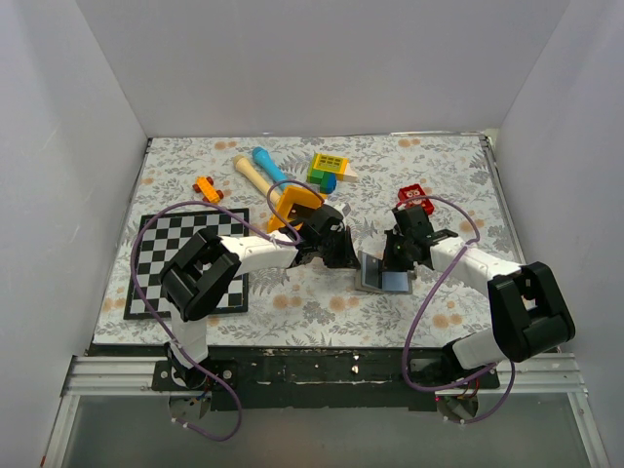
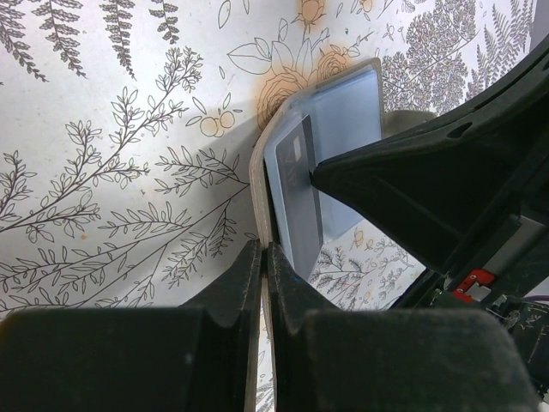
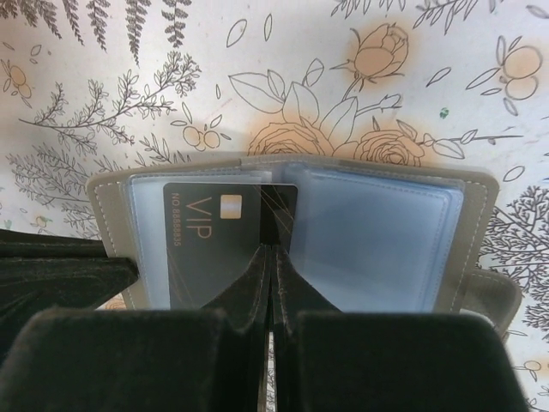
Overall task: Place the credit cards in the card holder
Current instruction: Insert the credit card into the card holder.
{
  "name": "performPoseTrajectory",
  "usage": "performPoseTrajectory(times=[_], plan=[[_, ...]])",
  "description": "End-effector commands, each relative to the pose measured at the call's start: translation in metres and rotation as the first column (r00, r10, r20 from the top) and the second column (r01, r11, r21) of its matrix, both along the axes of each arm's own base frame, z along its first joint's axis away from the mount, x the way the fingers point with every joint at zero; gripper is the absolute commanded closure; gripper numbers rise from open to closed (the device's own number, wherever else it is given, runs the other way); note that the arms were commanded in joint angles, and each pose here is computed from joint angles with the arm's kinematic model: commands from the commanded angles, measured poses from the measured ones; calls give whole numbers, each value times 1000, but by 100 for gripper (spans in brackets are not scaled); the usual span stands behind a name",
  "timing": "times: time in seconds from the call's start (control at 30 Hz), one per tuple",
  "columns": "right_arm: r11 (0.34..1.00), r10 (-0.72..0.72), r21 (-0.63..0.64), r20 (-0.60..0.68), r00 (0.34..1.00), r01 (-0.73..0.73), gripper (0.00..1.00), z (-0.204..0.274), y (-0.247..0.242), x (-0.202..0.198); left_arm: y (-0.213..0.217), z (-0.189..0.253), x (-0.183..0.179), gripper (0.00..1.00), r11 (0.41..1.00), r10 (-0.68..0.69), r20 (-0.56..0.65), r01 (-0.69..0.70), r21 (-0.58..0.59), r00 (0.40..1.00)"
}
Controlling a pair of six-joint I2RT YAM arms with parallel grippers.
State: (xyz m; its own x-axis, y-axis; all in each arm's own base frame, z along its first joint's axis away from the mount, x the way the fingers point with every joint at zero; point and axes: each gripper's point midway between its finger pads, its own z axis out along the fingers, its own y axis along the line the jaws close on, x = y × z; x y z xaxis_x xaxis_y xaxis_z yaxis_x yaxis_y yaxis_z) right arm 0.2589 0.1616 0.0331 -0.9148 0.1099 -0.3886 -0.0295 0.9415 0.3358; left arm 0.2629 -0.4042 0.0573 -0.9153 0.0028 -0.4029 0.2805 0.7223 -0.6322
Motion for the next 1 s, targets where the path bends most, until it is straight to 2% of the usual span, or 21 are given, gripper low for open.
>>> performPoseTrajectory(times=[0.0, 0.13, 0.33, 0.57, 0.97], plan=[[999, -27, -29, 48, 998, 29, 99, 14, -2, 16, -8, 9, 2, 100, 1000, -14, 18, 15, -20, 1000], [992, -66, -106, 46, 997, 71, 99, 9, -17, 15, -6, 6, 1, 100, 1000, -14, 17, 14, -13, 1000], [987, -73, -138, 37, 997, 77, 99, 7, -23, 13, -5, 6, 1, 100, 1000, -12, 18, 12, -11, 1000], [999, -9, -35, 6, 1000, 9, 99, -1, 0, 11, -5, 1, 1, 100, 1000, -14, 13, 14, 2, 1000], [999, 17, 28, 5, 1000, -17, 99, -6, 11, 8, -1, -18, -1, 100, 999, -14, -9, 14, 36, 1000]])
